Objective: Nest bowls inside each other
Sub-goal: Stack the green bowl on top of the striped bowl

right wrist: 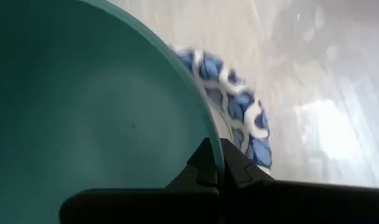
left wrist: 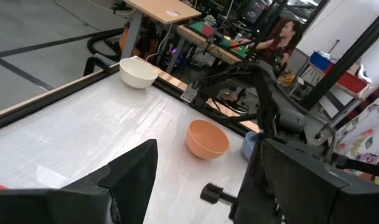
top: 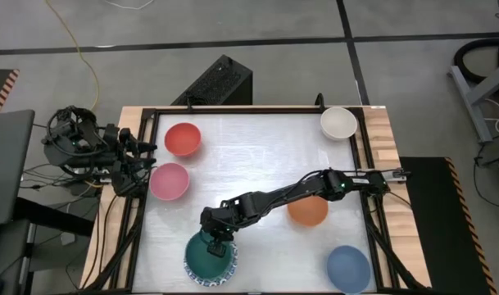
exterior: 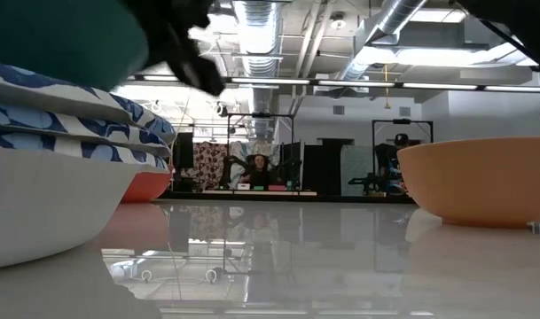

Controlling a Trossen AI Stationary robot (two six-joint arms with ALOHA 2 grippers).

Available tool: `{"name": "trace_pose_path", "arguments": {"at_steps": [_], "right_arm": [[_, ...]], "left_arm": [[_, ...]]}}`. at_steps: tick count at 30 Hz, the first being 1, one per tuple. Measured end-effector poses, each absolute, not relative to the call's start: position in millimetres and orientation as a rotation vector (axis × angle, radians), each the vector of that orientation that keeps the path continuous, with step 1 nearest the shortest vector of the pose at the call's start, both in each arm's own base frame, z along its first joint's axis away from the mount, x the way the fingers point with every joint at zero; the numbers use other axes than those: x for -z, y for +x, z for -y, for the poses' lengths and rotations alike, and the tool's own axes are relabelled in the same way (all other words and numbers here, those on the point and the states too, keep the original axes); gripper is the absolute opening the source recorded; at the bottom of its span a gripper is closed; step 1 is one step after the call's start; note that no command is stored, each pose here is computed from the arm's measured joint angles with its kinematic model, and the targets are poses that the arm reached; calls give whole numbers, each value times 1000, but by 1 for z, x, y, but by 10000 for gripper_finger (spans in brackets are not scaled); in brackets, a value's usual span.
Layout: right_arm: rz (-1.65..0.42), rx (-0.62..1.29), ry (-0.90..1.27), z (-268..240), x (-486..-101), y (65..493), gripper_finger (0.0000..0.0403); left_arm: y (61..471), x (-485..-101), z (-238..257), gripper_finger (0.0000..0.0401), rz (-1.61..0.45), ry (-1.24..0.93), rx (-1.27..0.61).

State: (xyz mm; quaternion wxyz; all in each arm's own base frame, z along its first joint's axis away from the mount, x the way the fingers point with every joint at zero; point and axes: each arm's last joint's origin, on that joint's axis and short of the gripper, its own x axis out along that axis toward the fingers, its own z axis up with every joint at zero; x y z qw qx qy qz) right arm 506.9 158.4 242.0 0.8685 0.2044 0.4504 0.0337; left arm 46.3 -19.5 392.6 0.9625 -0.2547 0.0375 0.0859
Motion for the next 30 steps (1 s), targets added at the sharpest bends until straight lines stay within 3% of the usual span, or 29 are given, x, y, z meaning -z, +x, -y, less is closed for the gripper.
{"name": "trace_pose_path", "arguments": {"at_steps": [30], "right_arm": [[-1010,-87,371,-152,-225,509,8]], "left_arm": [[46,-389,18,275,-81,-477,-213]]}}
